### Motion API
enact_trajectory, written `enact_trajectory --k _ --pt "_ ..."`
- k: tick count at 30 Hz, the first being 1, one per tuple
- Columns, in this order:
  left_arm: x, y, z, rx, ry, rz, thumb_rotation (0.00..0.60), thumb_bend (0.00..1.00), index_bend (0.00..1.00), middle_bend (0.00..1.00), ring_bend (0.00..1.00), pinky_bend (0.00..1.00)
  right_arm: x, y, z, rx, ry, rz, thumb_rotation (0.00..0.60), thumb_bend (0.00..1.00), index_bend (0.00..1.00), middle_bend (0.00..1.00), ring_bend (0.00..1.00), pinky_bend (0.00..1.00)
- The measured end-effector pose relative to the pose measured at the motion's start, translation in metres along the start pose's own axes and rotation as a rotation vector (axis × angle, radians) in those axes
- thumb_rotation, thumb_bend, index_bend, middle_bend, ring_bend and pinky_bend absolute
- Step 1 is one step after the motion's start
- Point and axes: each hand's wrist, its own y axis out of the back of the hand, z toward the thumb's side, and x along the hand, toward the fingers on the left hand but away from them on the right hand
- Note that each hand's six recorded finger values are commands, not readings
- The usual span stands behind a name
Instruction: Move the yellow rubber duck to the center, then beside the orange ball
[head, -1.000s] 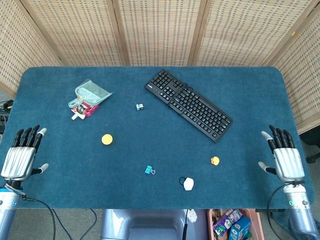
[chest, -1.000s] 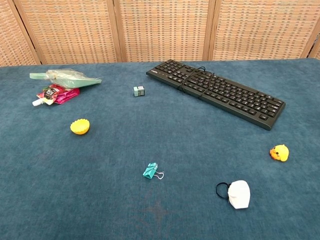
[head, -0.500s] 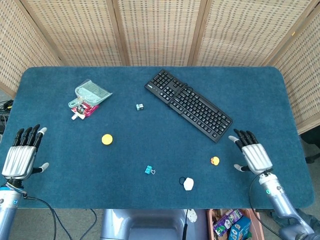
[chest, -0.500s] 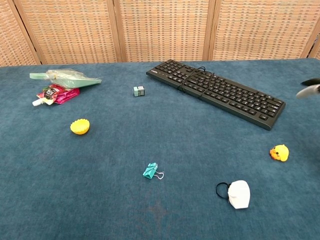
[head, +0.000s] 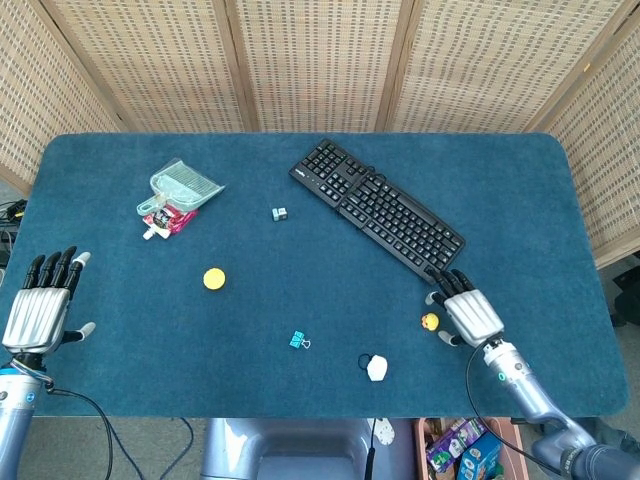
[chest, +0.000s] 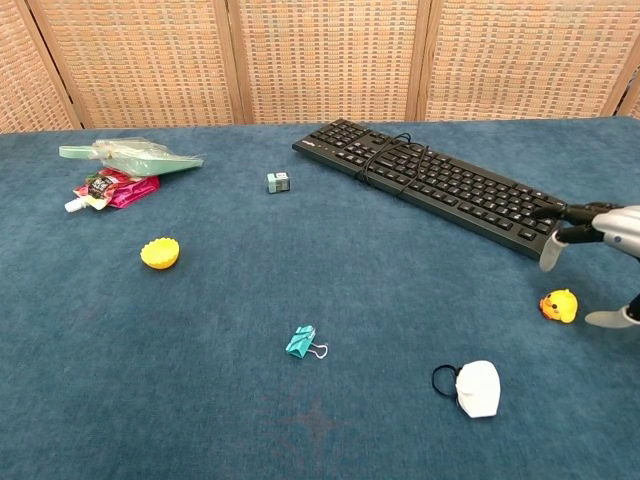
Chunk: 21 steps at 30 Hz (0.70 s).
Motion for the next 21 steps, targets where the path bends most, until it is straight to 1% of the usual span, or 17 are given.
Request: enact_trajectory --k 5,10,21 --pt "0.000 -0.001 0.000 0.001 0.002 -0.002 0.600 0.00 0.00 0.00 0.00 0.00 -0.003 -0.006 0.002 0.009 0.002 0.025 0.600 0.22 0.36 0.00 0.00 0.00" --pt "0.001 -0.001 -0.001 0.002 0.004 -0.005 0.600 0.00 0.00 0.00 0.00 0.00 -0.005 -0.009 -0.001 0.012 -0.007 0.040 0.600 0.26 0.38 0.00 0.00 0.00" --pt "0.002 -0.002 -0.002 0.003 0.008 -0.008 0.600 0.00 0.00 0.00 0.00 0.00 -0.009 -0.012 -0.001 0.012 -0.008 0.050 0.600 0.28 0.42 0.00 0.00 0.00"
